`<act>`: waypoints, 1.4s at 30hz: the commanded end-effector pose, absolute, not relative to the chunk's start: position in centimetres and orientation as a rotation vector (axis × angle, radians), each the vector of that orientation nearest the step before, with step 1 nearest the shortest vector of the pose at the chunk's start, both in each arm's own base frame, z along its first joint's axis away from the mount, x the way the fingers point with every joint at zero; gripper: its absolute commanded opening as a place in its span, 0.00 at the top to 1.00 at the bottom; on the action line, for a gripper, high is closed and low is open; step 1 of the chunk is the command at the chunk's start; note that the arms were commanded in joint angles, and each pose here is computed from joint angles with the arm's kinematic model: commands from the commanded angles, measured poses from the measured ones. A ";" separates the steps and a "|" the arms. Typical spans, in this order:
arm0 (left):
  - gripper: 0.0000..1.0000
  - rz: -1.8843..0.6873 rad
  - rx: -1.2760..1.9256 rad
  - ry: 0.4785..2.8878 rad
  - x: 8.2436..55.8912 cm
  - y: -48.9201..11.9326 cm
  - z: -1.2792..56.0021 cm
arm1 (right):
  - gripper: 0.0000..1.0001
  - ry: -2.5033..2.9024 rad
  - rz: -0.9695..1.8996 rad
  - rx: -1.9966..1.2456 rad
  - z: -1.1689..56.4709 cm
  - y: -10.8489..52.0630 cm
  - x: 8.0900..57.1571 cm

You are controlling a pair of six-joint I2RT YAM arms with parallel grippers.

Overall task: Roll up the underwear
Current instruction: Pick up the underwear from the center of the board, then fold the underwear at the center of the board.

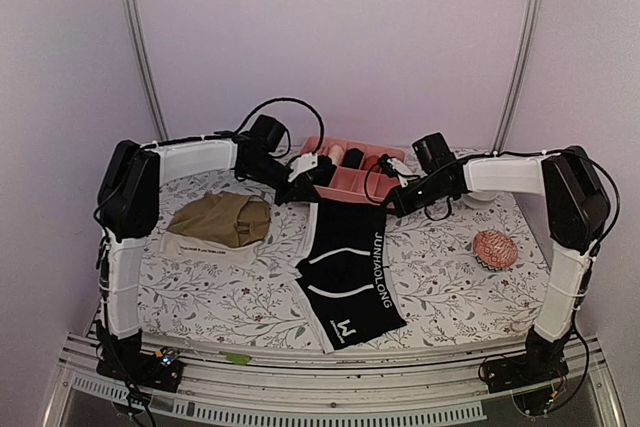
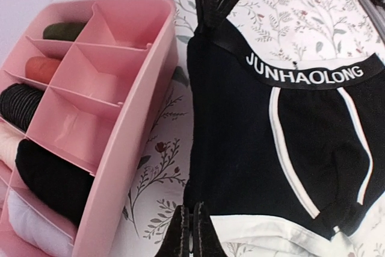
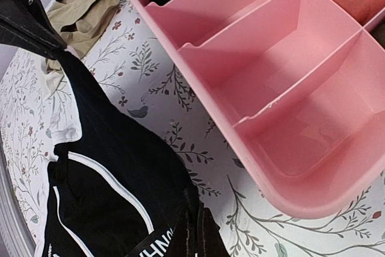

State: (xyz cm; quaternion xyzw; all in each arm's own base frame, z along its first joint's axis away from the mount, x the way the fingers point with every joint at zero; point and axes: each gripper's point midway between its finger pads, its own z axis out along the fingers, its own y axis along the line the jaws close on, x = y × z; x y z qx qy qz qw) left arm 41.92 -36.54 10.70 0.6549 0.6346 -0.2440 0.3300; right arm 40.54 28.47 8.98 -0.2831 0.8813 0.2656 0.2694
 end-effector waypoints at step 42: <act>1.00 -0.828 1.577 2.019 36.4 -31.6 8.1 | 1.00 2.452 1.000 -0.849 9.0 33.7 32.8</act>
